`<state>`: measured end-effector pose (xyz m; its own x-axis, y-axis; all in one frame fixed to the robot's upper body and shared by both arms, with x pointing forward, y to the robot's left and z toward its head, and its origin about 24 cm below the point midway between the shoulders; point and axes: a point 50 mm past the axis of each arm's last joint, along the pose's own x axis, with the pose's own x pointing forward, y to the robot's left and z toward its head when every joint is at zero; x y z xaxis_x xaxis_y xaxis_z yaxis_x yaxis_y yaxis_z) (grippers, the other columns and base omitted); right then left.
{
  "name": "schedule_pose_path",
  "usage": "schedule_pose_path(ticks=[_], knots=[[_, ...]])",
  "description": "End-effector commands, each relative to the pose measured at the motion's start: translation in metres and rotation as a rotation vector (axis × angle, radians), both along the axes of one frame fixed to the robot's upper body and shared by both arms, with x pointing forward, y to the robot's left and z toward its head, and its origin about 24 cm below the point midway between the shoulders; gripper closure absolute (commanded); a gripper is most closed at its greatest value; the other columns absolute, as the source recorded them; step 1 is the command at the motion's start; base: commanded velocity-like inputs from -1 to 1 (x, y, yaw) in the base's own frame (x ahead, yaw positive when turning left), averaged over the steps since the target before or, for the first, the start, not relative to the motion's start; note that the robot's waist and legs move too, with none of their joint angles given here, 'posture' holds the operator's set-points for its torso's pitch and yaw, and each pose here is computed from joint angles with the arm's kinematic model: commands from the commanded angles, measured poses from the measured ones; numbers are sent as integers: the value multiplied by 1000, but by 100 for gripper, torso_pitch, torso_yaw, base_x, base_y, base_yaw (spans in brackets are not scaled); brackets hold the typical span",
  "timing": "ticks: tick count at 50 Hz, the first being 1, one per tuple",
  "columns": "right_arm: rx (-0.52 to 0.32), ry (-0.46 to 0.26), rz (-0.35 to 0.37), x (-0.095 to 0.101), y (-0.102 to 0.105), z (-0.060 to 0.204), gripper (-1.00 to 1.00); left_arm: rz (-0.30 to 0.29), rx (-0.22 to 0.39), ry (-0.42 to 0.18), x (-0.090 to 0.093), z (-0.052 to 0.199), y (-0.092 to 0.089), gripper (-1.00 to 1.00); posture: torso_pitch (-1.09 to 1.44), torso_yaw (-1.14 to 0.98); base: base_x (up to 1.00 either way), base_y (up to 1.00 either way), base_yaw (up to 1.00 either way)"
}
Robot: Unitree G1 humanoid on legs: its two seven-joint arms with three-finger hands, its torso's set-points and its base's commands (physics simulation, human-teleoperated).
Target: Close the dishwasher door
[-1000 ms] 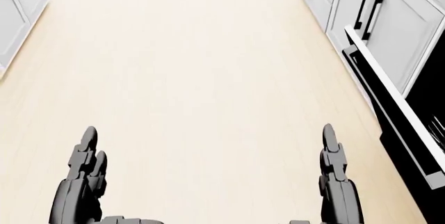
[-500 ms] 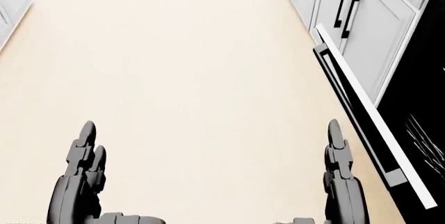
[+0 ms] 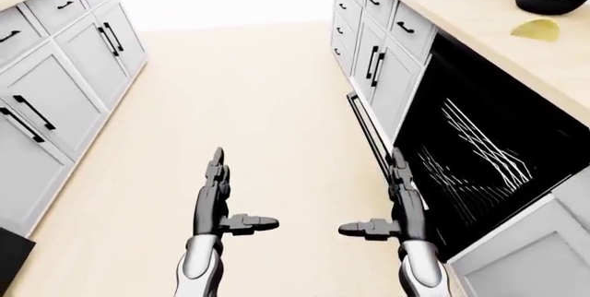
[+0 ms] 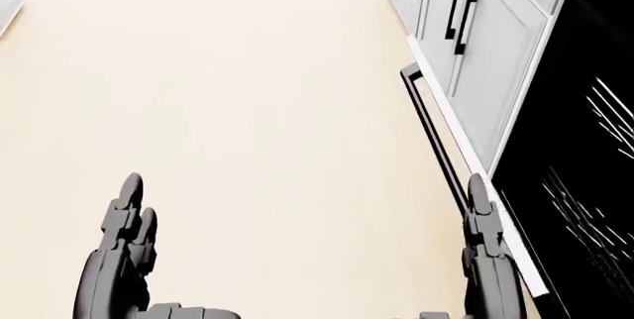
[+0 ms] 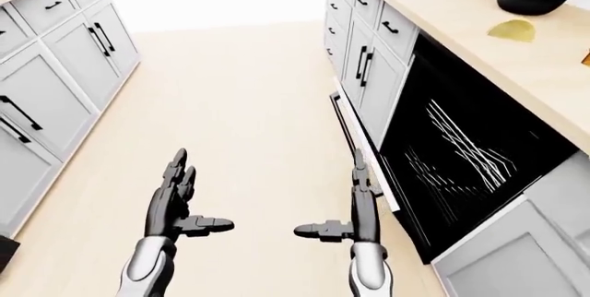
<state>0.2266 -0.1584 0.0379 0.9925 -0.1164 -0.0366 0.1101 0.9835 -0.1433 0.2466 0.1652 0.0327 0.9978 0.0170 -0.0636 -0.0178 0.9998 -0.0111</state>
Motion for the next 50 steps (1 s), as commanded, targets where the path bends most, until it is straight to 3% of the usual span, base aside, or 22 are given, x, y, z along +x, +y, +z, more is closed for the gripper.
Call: schedule_pose_path(ticks=[1, 50], knots=[[-1, -86, 8, 3, 2, 16, -100, -1, 8, -75, 3, 14, 0, -100, 0, 0, 0, -23, 0], [-3, -86, 8, 2, 2, 16, -100, 1, 6, -76, 3, 14, 2, -100, 0, 0, 0, -24, 0]])
